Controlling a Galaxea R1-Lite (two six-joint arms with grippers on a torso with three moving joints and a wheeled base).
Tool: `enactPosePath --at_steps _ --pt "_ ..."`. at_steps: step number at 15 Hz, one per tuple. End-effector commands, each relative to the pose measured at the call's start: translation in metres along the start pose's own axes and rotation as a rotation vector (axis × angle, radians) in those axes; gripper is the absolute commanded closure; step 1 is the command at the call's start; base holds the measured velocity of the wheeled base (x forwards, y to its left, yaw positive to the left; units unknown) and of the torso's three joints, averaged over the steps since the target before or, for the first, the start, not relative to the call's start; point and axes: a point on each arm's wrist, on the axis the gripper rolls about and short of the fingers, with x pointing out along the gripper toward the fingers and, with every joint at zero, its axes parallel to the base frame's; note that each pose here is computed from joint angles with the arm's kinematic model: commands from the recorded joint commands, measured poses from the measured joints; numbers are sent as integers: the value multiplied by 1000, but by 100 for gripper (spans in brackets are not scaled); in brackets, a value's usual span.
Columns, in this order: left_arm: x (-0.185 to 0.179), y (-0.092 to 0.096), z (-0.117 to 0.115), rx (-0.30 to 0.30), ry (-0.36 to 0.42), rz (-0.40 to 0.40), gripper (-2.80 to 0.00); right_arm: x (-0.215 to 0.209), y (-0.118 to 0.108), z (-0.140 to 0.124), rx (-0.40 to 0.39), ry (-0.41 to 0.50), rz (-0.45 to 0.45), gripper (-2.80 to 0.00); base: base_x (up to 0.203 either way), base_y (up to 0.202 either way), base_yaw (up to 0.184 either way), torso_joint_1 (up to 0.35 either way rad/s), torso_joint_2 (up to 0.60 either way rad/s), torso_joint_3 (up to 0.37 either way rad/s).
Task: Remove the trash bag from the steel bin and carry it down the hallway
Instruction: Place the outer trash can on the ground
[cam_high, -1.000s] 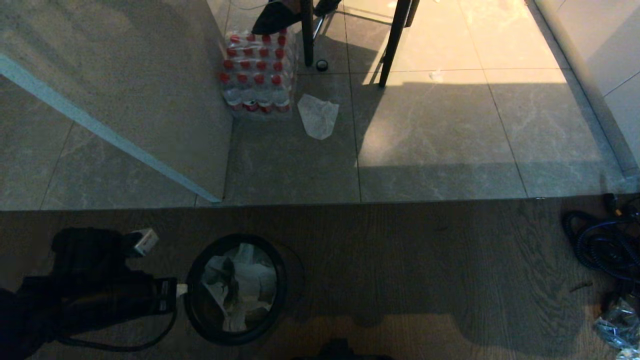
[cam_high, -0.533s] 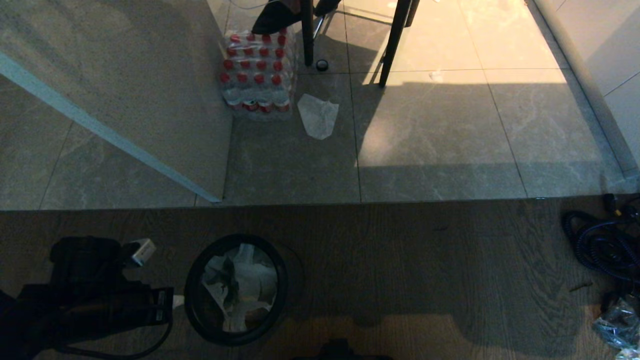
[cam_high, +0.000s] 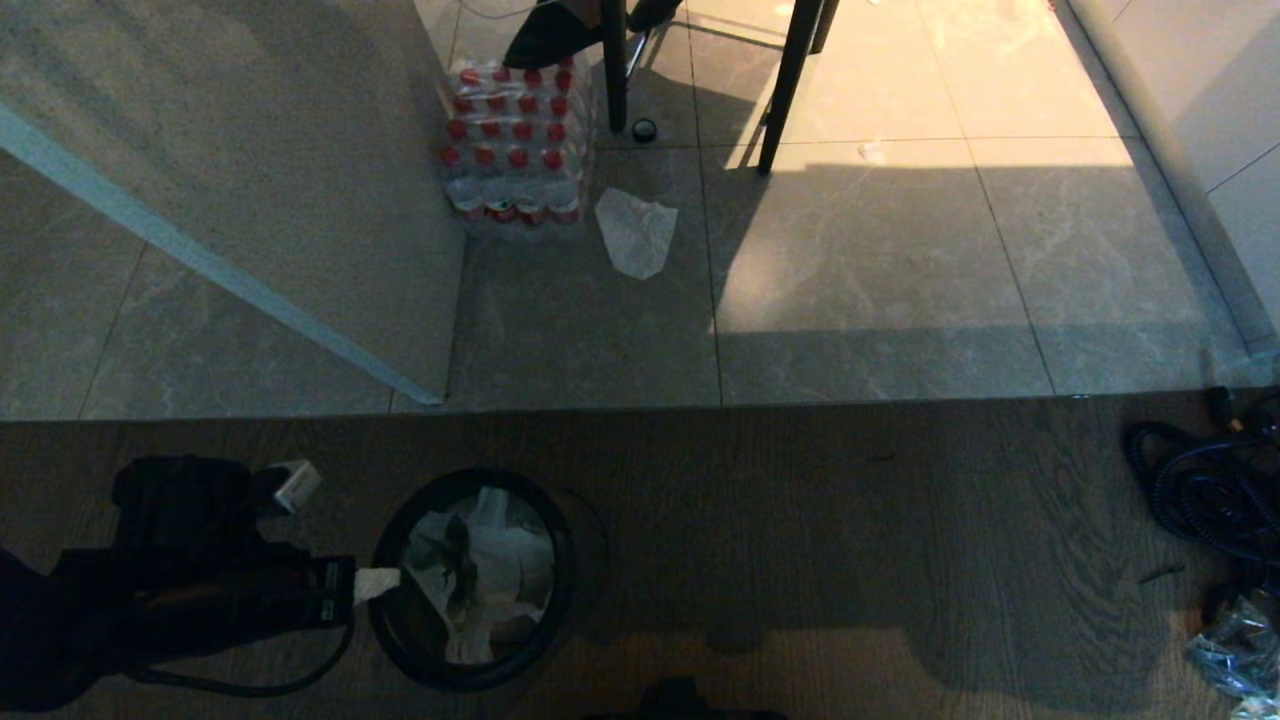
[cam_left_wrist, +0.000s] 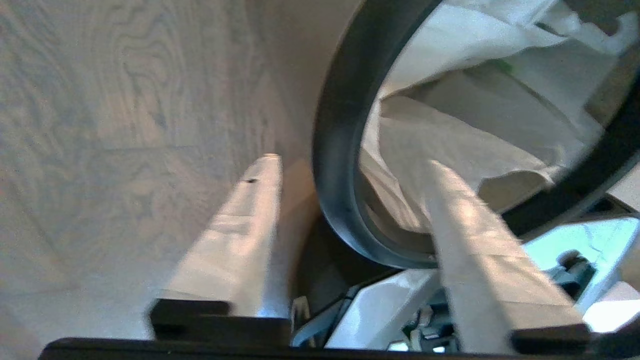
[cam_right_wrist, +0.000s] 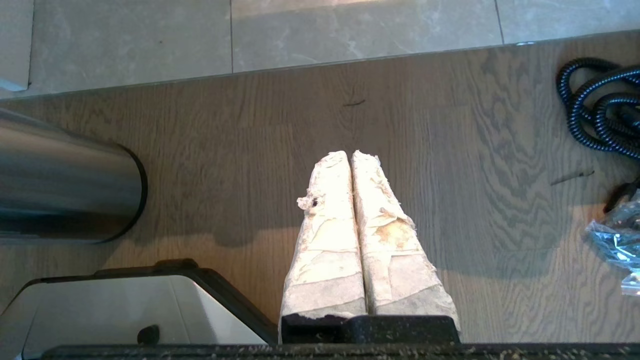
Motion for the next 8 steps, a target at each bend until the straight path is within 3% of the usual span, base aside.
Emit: enactPosePath --at_steps 1,5,8 --pt "5 2 -2 -1 19 20 -280 0 0 0 1 -2 0 0 0 0 0 0 0 0" --pt "33 3 -10 25 84 100 -280 0 0 0 1 -2 0 0 0 0 0 0 0 0" --pt "50 -5 -9 81 39 104 -280 0 0 0 1 -2 0 0 0 0 0 0 0 0"
